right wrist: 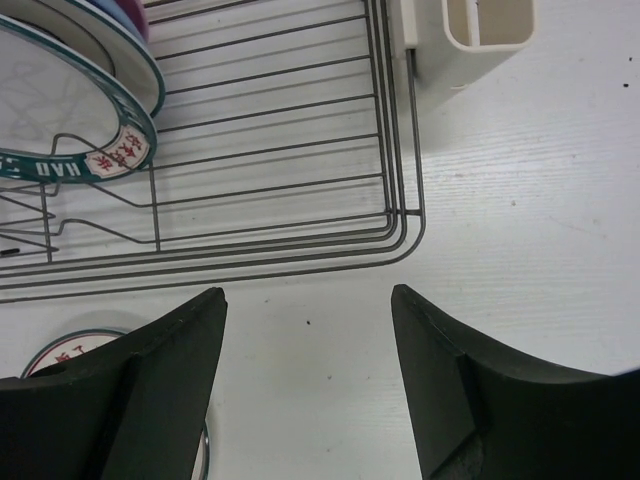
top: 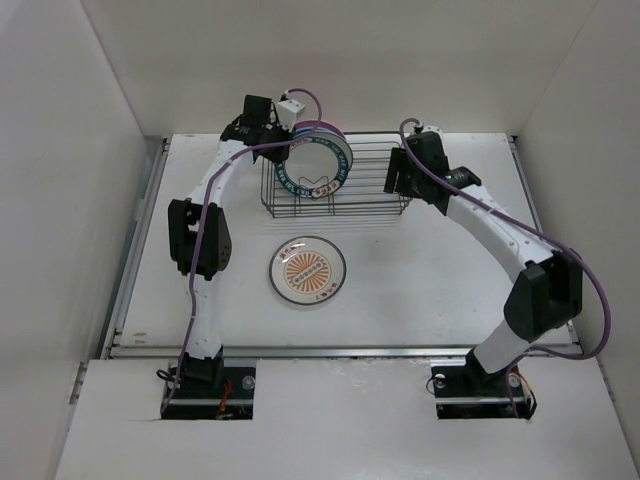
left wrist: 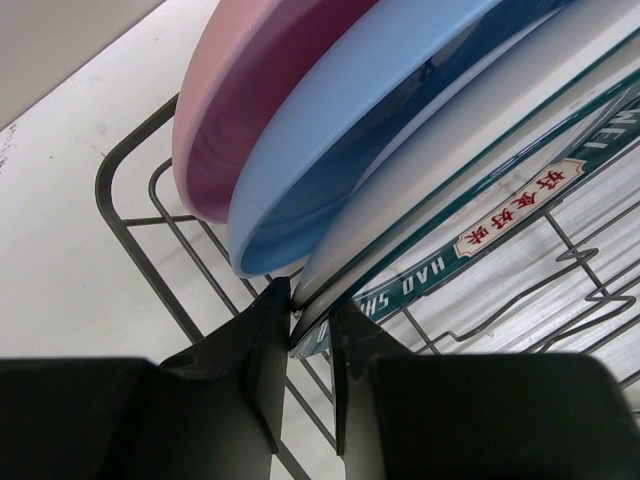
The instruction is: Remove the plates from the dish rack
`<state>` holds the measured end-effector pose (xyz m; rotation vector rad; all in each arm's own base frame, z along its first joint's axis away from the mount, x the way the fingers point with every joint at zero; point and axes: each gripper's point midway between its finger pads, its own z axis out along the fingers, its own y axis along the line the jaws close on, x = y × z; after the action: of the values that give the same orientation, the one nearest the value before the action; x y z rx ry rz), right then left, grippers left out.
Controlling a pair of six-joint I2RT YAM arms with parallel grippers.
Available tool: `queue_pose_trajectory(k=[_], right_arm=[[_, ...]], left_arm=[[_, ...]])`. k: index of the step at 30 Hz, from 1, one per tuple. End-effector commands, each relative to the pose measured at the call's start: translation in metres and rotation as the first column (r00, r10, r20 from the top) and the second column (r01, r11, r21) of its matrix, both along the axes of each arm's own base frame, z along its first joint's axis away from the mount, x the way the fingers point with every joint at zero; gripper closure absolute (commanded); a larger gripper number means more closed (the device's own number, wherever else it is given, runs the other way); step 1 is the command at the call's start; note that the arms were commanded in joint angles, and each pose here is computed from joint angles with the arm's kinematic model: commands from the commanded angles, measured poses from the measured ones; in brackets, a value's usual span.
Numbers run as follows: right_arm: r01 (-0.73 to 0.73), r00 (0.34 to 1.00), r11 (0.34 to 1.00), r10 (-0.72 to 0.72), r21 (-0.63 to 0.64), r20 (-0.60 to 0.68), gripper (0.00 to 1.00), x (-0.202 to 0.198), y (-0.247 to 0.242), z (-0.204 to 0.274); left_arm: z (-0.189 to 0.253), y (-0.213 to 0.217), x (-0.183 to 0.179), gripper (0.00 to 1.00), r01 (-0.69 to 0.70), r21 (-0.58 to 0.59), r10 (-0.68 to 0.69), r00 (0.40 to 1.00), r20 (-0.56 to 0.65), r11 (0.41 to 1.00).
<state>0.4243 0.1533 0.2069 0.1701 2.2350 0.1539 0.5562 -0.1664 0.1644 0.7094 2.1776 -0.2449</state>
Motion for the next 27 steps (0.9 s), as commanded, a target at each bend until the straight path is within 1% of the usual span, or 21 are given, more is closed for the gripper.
queue_pose_trajectory(k=[1, 3, 4, 6, 8, 9, 10, 11, 12, 13, 14, 16, 19, 20, 21, 22, 23, 24, 25, 26, 27], right_arm=[[0.053, 0.999, 0.999, -0.052, -0.007, 0.008, 0.27, 0.003, -0.007, -0.001], [0.029, 1.000, 1.000, -0.029, 0.006, -0.010, 0.27, 0.003, -0.002, -0.006], [0.008, 1.000, 1.000, -0.008, -0.002, -0.012, 0.27, 0.002, 0.000, -0.007], [-0.045, 0.999, 0.999, 0.045, 0.009, -0.016, 0.27, 0.004, 0.008, -0.007], [-0.098, 0.995, 0.995, 0.098, 0.000, -0.015, 0.26, 0.005, 0.014, -0.009], [-0.148, 0.989, 0.989, 0.148, 0.021, -0.001, 0.24, 0.006, 0.023, -0.003], [-0.183, 0.983, 0.983, 0.182, 0.024, 0.011, 0.24, 0.010, 0.029, -0.001], [-0.239, 0.971, 0.971, 0.239, 0.002, 0.024, 0.24, 0.014, 0.034, 0.000], [-0.301, 0.951, 0.954, 0.299, 0.014, 0.075, 0.24, 0.021, 0.046, 0.017], [-0.341, 0.938, 0.940, 0.341, 0.000, 0.068, 0.24, 0.025, 0.056, 0.012], [-0.391, 0.915, 0.920, 0.393, -0.039, 0.091, 0.24, 0.030, 0.064, 0.018], [-0.443, 0.886, 0.895, 0.446, -0.053, 0.123, 0.24, 0.050, 0.079, 0.027], [-0.489, 0.858, 0.870, 0.493, -0.066, 0.146, 0.24, 0.071, 0.094, 0.030], [-0.500, 0.848, 0.863, 0.504, -0.070, 0.165, 0.26, 0.086, 0.103, 0.030], [-0.499, 0.847, 0.863, 0.504, -0.070, 0.168, 0.28, 0.092, 0.106, 0.028], [-0.499, 0.846, 0.864, 0.503, -0.071, 0.177, 0.29, 0.099, 0.109, 0.027], [-0.505, 0.841, 0.860, 0.509, -0.068, 0.185, 0.33, 0.109, 0.115, 0.022], [-0.506, 0.841, 0.860, 0.509, -0.068, 0.185, 0.35, 0.113, 0.117, 0.020], [-0.507, 0.834, 0.858, 0.512, -0.078, 0.207, 0.39, 0.120, 0.120, 0.025], [-0.515, 0.831, 0.854, 0.518, -0.074, 0.203, 0.39, 0.122, 0.123, 0.021], [-0.515, 0.832, 0.854, 0.519, -0.073, 0.197, 0.43, 0.128, 0.125, 0.012]], left_arm=[[0.042, 0.008, 0.009, 0.98, -0.040, -0.006, 0.041, 0.994, 0.100, 0.999], [0.053, 0.010, 0.010, 0.98, -0.048, -0.006, 0.048, 0.991, 0.122, 0.999], [0.053, 0.011, 0.011, 0.95, -0.055, -0.001, 0.055, 0.991, 0.123, 0.998], [0.058, 0.017, 0.011, 0.76, -0.064, -0.004, 0.064, 0.989, 0.132, 0.998], [0.062, 0.017, 0.009, 0.54, -0.064, -0.004, 0.064, 0.989, 0.132, 0.998], [0.059, 0.018, 0.006, 0.43, -0.064, 0.000, 0.064, 0.991, 0.120, 0.998], [0.059, 0.018, 0.006, 0.41, -0.064, 0.000, 0.064, 0.991, 0.120, 0.998], [0.058, 0.018, 0.005, 0.40, -0.064, 0.002, 0.064, 0.992, 0.112, 0.998], [0.058, 0.018, 0.005, 0.37, -0.064, 0.002, 0.064, 0.992, 0.112, 0.998], [0.060, 0.018, 0.004, 0.35, -0.070, -0.004, 0.070, 0.992, 0.108, 0.998], [0.060, 0.018, 0.004, 0.34, -0.070, -0.004, 0.070, 0.992, 0.108, 0.998], [0.072, 0.023, 0.002, 0.33, -0.115, -0.038, 0.118, 0.988, 0.099, 0.993], [0.087, 0.037, 0.001, 0.30, -0.180, -0.094, 0.189, 0.978, 0.089, 0.979], [0.091, 0.040, -0.003, 0.30, -0.221, -0.132, 0.230, 0.971, 0.063, 0.966], [0.092, 0.050, -0.001, 0.30, -0.255, -0.152, 0.265, 0.963, 0.049, 0.955], [0.090, 0.051, -0.003, 0.29, -0.266, -0.176, 0.273, 0.962, 0.022, 0.948], [0.087, 0.055, -0.008, 0.29, -0.283, -0.191, 0.286, 0.958, -0.012, 0.940], [0.081, 0.056, -0.011, 0.29, -0.301, -0.210, 0.297, 0.954, -0.052, 0.930], [0.077, 0.061, -0.015, 0.29, -0.315, -0.212, 0.304, 0.949, -0.084, 0.925], [0.066, 0.061, -0.016, 0.30, -0.321, -0.199, 0.304, 0.946, -0.112, 0.926], [0.053, 0.061, -0.017, 0.30, -0.328, -0.184, 0.305, 0.941, -0.145, 0.927]])
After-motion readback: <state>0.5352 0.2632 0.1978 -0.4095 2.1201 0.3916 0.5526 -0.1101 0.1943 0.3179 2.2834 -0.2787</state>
